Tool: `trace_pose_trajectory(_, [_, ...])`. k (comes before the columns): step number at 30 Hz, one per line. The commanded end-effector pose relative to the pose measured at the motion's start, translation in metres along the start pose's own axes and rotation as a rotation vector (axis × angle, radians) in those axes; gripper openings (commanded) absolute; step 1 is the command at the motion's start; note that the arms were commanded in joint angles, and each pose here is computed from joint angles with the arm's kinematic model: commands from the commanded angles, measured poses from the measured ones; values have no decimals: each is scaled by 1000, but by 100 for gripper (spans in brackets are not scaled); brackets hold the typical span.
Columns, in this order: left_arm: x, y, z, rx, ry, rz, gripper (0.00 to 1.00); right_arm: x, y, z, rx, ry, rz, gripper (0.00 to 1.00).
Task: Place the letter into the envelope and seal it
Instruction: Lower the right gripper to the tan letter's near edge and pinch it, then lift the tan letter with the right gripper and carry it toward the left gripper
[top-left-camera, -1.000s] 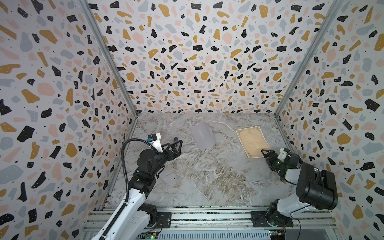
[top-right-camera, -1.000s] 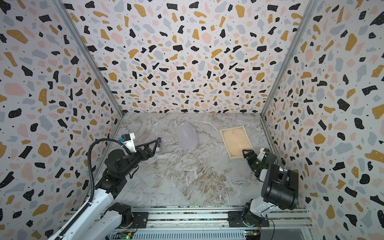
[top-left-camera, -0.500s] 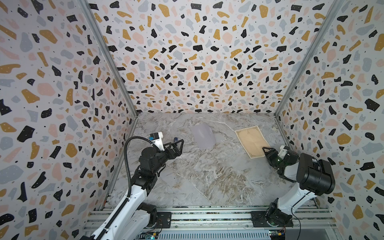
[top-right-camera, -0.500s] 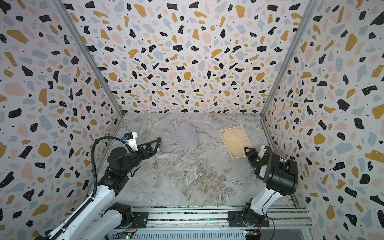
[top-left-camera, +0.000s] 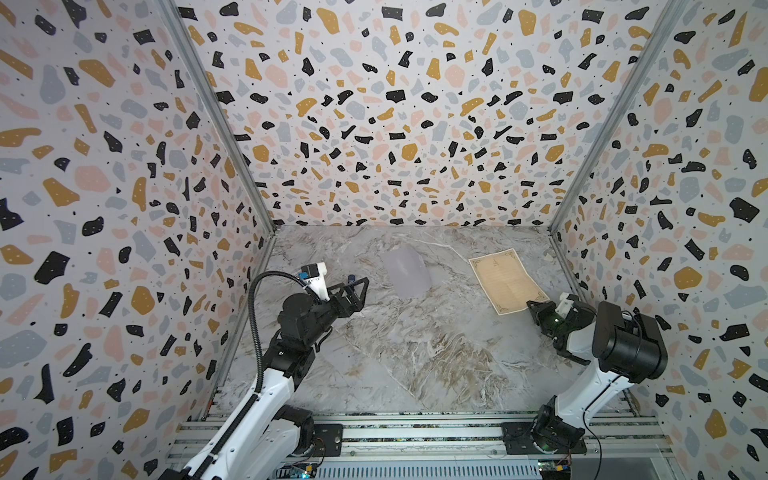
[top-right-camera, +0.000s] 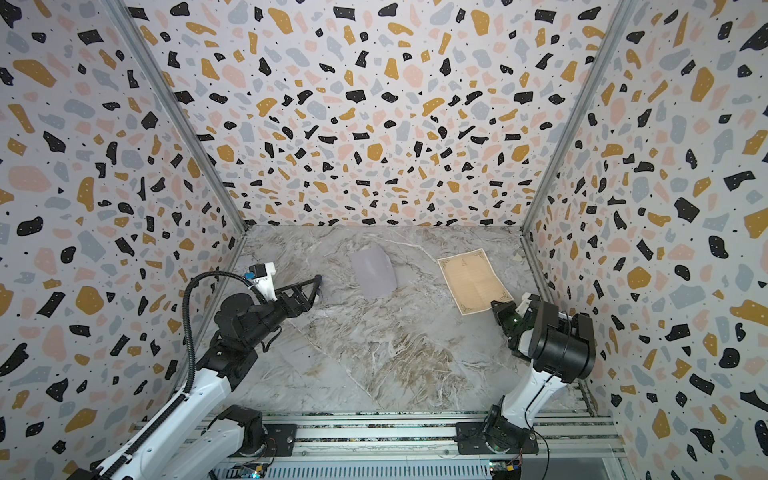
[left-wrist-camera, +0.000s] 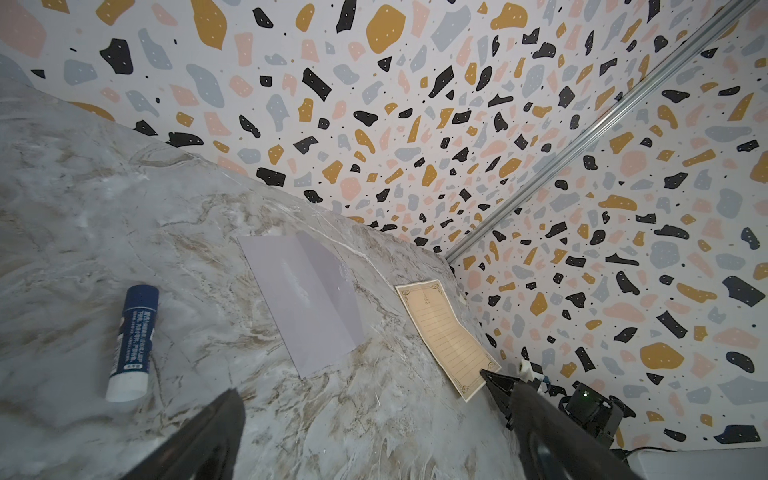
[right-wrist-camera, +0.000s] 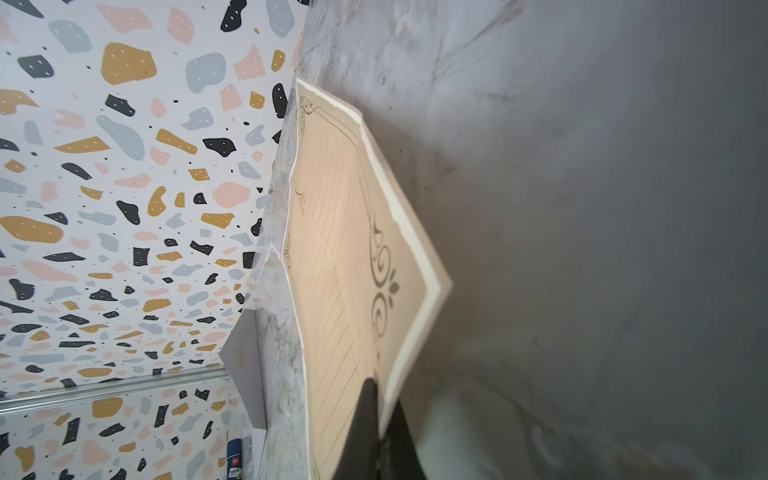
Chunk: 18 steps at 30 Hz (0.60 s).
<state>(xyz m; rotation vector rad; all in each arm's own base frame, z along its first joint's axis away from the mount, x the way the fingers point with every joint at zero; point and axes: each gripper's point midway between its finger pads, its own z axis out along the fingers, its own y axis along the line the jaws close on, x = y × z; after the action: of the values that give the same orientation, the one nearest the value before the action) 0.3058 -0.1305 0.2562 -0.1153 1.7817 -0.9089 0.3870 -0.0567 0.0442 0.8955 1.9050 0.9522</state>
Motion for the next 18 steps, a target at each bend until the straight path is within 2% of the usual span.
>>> trace_pose_trajectory(1, [-26, -28, -5, 88, -74, 48, 100, -22, 40, -11, -92, -66, -97, 0])
trace_pose_trajectory(7, [-32, -38, -10, 117, -86, 85, 100, -42, 97, -36, -149, -143, -235, 0])
trace_pose_trajectory(12, [-37, -41, -15, 94, -81, 144, 100, -49, 171, -64, -174, -217, -487, 0])
trace_pose_trajectory(18, [-39, -50, -20, 130, -91, 158, 100, -22, 260, -97, -248, -259, -809, 0])
